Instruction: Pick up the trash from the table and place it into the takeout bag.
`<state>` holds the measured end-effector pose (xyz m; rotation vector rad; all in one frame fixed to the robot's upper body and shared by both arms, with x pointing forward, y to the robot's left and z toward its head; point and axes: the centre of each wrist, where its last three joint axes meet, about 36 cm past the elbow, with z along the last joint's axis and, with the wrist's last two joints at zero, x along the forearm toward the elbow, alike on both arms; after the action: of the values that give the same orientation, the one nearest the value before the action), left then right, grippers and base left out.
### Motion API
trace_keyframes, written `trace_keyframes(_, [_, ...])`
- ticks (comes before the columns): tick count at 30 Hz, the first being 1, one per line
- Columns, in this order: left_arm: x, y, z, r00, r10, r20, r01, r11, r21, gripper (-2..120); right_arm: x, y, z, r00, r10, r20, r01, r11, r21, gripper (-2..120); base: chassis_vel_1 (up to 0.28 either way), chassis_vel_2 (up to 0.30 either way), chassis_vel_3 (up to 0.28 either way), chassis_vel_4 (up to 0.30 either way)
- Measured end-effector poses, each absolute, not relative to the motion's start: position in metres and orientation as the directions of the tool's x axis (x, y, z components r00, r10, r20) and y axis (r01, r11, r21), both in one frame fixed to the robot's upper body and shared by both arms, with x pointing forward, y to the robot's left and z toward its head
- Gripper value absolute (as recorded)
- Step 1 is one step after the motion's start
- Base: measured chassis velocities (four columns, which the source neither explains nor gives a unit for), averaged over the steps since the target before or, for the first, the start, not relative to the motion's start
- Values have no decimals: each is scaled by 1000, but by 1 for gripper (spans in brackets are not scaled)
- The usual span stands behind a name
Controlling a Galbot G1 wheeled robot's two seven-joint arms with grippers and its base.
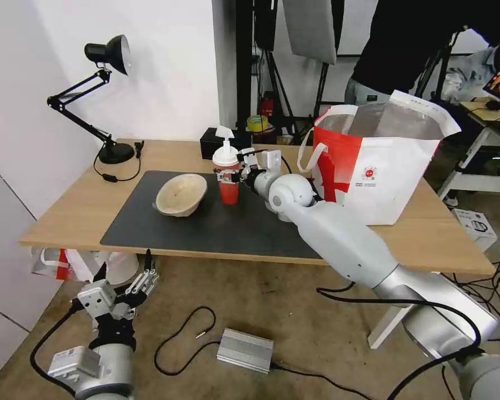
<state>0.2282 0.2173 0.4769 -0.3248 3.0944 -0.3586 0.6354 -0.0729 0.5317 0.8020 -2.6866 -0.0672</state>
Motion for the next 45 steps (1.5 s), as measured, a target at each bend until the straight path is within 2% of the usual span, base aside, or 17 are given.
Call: trace_keyframes(45, [230,215,479,-981,-194,3,-189,953,-238,100,660,-64,515,-767,-540,347,-533,837,126,100,0,0,0,0])
